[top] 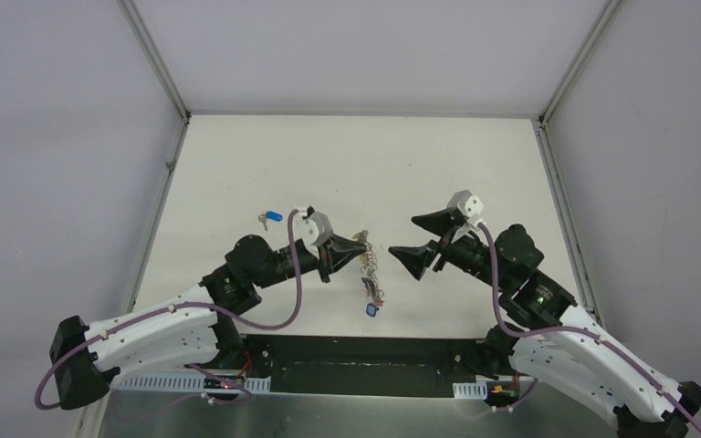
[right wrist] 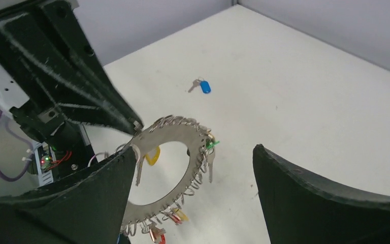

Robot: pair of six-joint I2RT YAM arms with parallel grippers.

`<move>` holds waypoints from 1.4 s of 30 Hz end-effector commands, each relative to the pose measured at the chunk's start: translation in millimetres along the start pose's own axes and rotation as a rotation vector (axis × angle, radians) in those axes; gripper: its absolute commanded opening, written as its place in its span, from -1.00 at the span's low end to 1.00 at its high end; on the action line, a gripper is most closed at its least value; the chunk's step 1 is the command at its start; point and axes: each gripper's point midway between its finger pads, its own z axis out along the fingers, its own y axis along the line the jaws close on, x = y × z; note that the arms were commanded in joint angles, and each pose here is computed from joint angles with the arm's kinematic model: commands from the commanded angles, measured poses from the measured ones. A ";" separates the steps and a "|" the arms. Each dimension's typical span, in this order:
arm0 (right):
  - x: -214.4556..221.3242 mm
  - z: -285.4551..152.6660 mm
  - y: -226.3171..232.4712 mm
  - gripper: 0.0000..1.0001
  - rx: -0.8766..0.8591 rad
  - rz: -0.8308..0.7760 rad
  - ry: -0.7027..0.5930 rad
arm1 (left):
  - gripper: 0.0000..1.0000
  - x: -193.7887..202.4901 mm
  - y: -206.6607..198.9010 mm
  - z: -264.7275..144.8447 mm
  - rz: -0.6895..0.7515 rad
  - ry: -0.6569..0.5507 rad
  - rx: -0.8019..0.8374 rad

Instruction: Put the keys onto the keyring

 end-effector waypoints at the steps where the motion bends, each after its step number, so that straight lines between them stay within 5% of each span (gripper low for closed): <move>1: 3.8 -3.4 -21.6 0.75 0.152 0.086 0.045 | -1.00 -34.6 22.8 7.6 -0.248 -0.094 0.034; 15: 42.6 8.3 -61.2 0.75 0.402 0.192 0.240 | -1.00 -50.5 121.0 -32.6 -0.209 -0.057 -0.163; 21: 57.8 44.8 -68.7 0.97 0.403 0.199 0.319 | -1.00 -58.7 173.6 -78.4 -0.230 -0.085 -0.358; 28: 82.9 111.8 -81.5 0.97 0.354 0.322 0.407 | -1.00 -74.8 212.1 -131.1 -0.193 -0.063 -0.558; 34: 128.1 181.7 -92.5 0.83 0.285 0.495 0.530 | -1.00 -108.3 212.1 -163.6 -0.006 -0.010 -0.777; 42: 173.7 282.0 -84.8 0.65 0.202 0.481 0.618 | -1.00 -137.0 162.3 -173.1 0.111 0.060 -0.768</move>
